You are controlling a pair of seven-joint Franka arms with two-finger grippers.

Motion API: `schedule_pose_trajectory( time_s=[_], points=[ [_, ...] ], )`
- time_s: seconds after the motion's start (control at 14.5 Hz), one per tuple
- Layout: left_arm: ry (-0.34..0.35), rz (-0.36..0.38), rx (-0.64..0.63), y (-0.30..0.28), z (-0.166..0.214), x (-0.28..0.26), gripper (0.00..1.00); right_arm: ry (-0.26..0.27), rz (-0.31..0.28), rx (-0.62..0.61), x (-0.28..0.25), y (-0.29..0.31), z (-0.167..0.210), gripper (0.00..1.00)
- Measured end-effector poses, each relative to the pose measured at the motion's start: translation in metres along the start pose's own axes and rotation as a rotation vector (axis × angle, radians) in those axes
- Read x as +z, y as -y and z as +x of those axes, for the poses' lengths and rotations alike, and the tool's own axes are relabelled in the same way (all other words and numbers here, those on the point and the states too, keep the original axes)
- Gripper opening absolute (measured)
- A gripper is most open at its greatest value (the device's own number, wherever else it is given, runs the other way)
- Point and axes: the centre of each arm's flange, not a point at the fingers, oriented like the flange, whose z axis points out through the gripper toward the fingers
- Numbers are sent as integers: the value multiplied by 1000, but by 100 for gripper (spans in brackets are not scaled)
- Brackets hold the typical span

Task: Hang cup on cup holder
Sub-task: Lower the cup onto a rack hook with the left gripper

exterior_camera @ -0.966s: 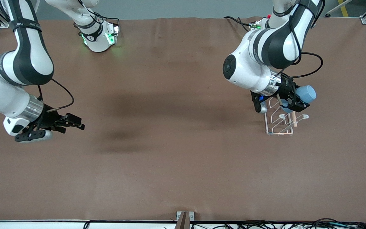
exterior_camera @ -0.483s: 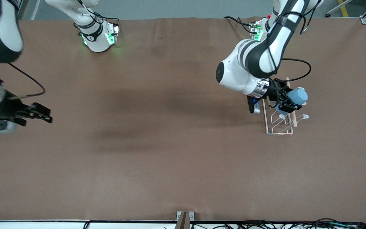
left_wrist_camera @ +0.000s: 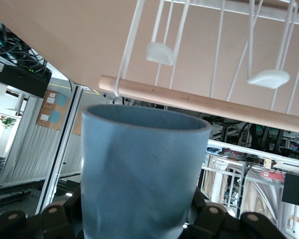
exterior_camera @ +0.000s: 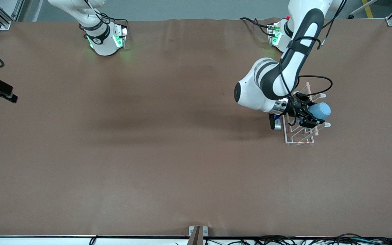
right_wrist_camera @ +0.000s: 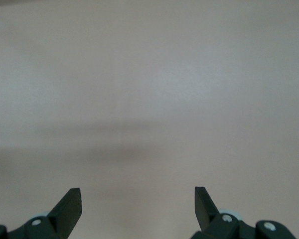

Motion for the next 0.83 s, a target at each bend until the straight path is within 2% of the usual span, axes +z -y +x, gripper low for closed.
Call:
schedule_pose_trajectory(
  time_s=[0.21,0.83],
  points=[
    [9,-4,23,-4,13,4,79,-1,0,13,-7,-7,-19,100],
    [12,-1,38,-1,35,3,79,-7,-10,8,-8,-5,-19,100]
  ],
)
